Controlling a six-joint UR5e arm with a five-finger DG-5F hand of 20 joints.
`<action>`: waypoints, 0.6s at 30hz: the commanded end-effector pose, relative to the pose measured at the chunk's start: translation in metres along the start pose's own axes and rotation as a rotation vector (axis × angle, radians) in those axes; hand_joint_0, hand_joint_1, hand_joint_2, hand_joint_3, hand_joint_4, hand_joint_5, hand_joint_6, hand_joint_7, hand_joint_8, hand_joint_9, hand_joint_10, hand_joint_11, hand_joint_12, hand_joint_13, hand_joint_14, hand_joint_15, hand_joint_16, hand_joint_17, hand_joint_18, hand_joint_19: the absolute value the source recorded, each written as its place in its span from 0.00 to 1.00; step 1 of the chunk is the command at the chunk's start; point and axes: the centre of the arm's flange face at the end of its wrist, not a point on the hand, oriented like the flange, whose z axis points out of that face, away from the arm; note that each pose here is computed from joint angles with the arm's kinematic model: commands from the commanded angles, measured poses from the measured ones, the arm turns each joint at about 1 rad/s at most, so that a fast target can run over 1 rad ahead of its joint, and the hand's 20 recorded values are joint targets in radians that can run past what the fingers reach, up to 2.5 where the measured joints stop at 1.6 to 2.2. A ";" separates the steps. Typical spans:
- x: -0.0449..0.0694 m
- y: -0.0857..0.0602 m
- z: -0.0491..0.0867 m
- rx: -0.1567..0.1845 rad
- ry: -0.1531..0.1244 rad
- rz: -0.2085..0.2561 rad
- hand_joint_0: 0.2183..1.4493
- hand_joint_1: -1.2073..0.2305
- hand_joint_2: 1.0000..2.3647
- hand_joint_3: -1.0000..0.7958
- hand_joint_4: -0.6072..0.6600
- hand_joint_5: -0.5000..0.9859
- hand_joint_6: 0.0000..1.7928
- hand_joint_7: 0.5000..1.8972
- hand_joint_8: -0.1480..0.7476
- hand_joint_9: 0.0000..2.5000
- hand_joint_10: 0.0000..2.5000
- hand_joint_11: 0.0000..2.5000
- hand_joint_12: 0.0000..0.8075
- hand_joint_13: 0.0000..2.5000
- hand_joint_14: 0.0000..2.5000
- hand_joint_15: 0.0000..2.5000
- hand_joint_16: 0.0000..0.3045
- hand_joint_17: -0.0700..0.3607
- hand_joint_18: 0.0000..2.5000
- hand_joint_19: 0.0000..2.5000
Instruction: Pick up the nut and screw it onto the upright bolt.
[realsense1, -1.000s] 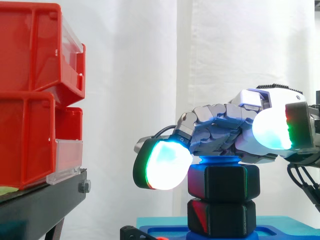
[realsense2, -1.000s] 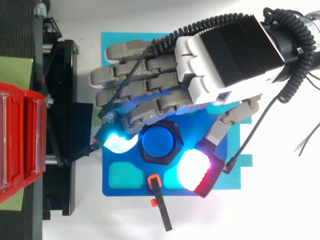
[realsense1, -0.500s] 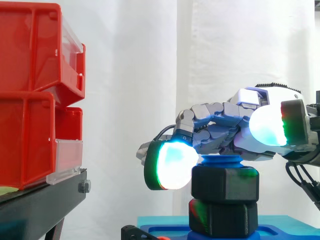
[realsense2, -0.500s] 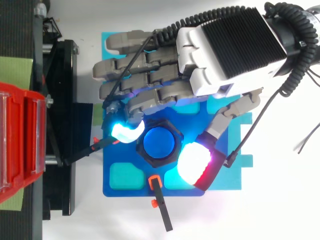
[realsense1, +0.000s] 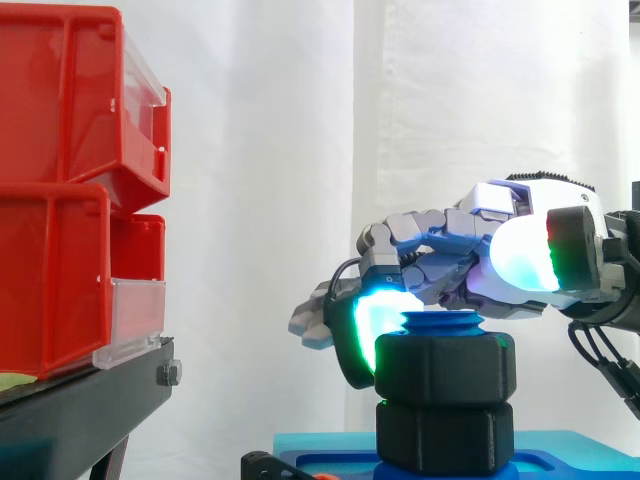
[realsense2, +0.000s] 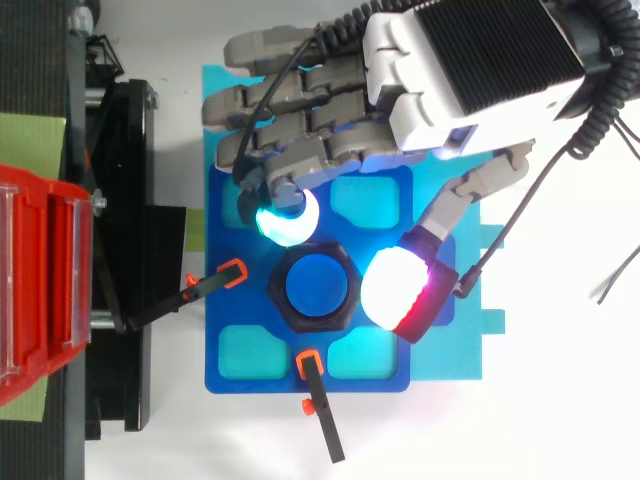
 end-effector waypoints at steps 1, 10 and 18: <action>-0.003 -0.006 -0.005 0.000 0.003 -0.002 0.20 0.66 0.00 0.28 0.59 0.36 0.28 0.64 0.47 0.29 0.00 0.00 0.36 0.18 0.00 0.00 0.10 0.32 0.09 0.00; -0.008 -0.013 -0.012 0.001 0.002 -0.006 0.21 0.67 0.00 0.28 0.55 0.39 0.28 0.63 0.38 0.42 0.00 0.00 0.30 0.25 0.00 0.00 0.08 0.29 0.16 0.00; -0.011 -0.018 -0.017 0.000 0.004 -0.013 0.21 0.70 0.00 0.28 0.53 0.40 0.28 0.67 0.31 0.49 0.00 0.00 0.26 0.28 0.00 0.00 0.07 0.27 0.21 0.00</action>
